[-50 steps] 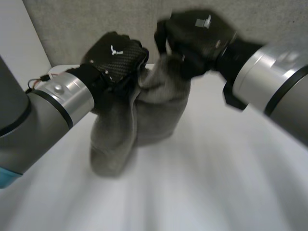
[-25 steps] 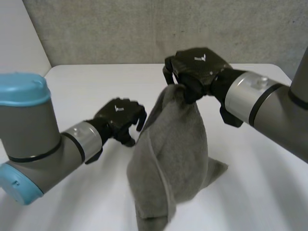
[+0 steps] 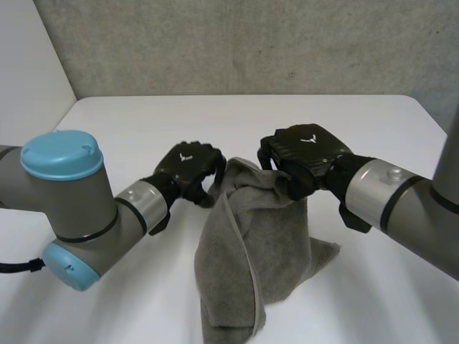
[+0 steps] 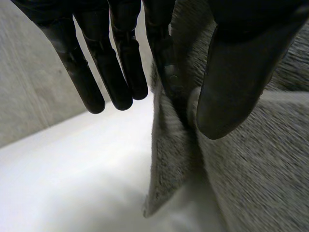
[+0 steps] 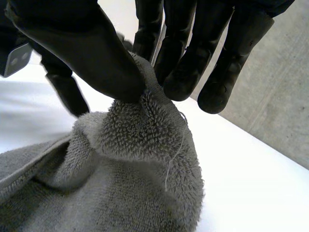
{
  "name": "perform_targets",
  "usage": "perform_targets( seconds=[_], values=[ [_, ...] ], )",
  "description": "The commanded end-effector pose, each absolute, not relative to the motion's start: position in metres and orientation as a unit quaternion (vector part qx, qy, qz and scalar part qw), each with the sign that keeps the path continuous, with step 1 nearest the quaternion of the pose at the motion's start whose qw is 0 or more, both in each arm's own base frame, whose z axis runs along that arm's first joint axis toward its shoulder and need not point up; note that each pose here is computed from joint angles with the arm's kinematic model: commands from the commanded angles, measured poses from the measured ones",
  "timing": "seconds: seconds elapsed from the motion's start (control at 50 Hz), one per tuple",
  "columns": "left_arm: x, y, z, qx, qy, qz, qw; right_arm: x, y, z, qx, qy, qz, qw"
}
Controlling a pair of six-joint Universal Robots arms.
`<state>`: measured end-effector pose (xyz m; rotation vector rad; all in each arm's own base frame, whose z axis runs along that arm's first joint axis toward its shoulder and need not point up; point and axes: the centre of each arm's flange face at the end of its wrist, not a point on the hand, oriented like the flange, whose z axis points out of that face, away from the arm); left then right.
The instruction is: Fold the towel.
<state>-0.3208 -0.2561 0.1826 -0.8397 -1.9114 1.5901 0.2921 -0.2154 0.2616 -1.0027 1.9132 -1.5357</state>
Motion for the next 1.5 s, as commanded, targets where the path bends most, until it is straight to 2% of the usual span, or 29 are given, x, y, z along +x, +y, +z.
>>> perform_targets(
  seconds=[0.02, 0.18, 0.5, 0.72, 1.0, 1.22, 1.32, 1.38, 1.5],
  values=[
    [-0.317, -0.273, 0.198, -0.285, -0.686, 0.618, 0.257, 0.275, -0.219, 0.263, -0.357, 0.705, -0.562, 0.245],
    [-0.321, -0.271, 0.187, -0.267, -0.702, 0.596, 0.283, 0.274, -0.219, 0.262, -0.357, 0.705, -0.56, 0.247],
    [-0.334, -0.263, 0.175, -0.274, -0.703, 0.584, 0.301, 0.276, -0.216, 0.257, -0.359, 0.703, -0.562, 0.248],
    [-0.34, -0.26, 0.184, -0.245, -0.703, 0.577, 0.337, 0.277, -0.217, 0.249, -0.359, 0.704, -0.56, 0.247],
    [-0.345, -0.256, 0.182, -0.243, -0.704, 0.57, 0.347, 0.278, -0.22, 0.232, -0.355, 0.713, -0.551, 0.249],
    [-0.344, -0.258, 0.179, -0.239, -0.708, 0.566, 0.348, 0.285, -0.213, 0.231, -0.358, 0.708, -0.552, 0.256],
    [-0.33, -0.273, 0.197, -0.221, -0.699, 0.591, 0.337, 0.283, -0.221, 0.237, -0.352, 0.707, -0.56, 0.251],
    [-0.311, -0.289, 0.208, -0.2, -0.698, 0.608, 0.32, 0.278, -0.229, 0.241, -0.343, 0.711, -0.564, 0.243],
    [-0.295, -0.292, 0.209, -0.187, -0.707, 0.609, 0.307, 0.26, -0.268, 0.239, -0.314, 0.731, -0.565, 0.22]
  ],
)
